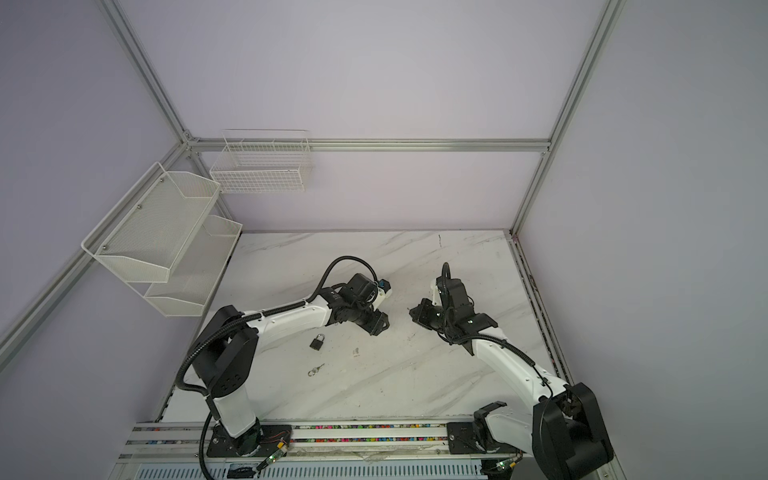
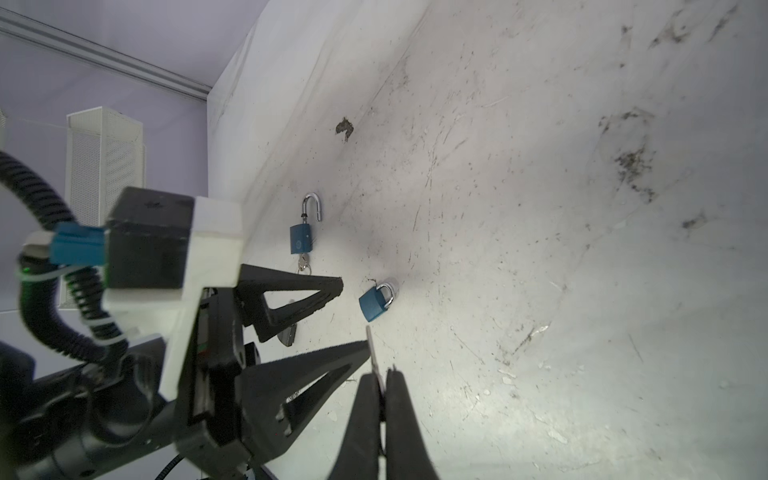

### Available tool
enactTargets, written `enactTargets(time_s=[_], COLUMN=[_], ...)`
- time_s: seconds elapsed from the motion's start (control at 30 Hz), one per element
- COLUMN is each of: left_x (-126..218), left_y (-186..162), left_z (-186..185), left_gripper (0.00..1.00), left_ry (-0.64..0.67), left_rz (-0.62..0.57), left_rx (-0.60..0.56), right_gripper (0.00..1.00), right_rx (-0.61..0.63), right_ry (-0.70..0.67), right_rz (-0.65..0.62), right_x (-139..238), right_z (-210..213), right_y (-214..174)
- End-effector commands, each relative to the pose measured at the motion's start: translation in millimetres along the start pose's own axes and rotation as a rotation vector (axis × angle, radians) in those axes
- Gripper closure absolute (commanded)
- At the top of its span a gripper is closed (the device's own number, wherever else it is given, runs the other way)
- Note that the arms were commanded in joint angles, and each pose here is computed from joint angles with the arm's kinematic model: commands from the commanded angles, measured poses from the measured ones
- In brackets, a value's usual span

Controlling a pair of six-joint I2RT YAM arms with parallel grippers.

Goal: Unlock with the key
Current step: 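Lower the left gripper toward the small blue padlock while the right draws back, then grasp the small blue padlock on the table with the left gripper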

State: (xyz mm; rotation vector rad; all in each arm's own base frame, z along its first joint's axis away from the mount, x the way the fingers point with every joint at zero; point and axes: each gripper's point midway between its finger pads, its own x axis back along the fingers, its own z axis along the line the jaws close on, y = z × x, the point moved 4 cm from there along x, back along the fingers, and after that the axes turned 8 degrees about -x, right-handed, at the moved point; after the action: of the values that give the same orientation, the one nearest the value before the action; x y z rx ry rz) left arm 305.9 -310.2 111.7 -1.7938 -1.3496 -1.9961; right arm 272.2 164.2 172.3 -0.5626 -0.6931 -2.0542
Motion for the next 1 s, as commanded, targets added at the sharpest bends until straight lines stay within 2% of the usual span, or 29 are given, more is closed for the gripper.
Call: enactTargets(time_s=[0.0, 0.2, 0.43, 0.67, 0.97], left_x=[9.5, -9.6, -15.5, -19.9, -25.9], left_y=[22.6, 14.0, 3.7, -14.2, -18.8], left_z=[10.1, 11.7, 4.0, -1.8, -6.9], left_gripper=[0.39, 0.37, 0.36, 0.38, 0.48], left_ry=[0.074, 0.063, 0.026, 0.116, 0.224], left_rz=[-0.017, 0.041, 0.082, 0.149, 0.177], left_rx=[-0.059, -0.059, -0.032, -0.024, 0.015], right_gripper=[1.00, 1.00, 1.00, 1.00, 1.00], right_rx=[0.010, 0.016, 0.026, 0.027, 0.028], right_ry=[-0.003, 0.001, 0.003, -0.002, -0.005], right_rz=[-0.041, -0.049, -0.066, -0.059, -0.069], right_x=[6.8, 6.3, 8.3, 6.2, 8.3], right_z=[1.7, 2.3, 4.8, 5.6, 7.7], right_y=[4.3, 5.9, 9.1, 9.9, 12.5])
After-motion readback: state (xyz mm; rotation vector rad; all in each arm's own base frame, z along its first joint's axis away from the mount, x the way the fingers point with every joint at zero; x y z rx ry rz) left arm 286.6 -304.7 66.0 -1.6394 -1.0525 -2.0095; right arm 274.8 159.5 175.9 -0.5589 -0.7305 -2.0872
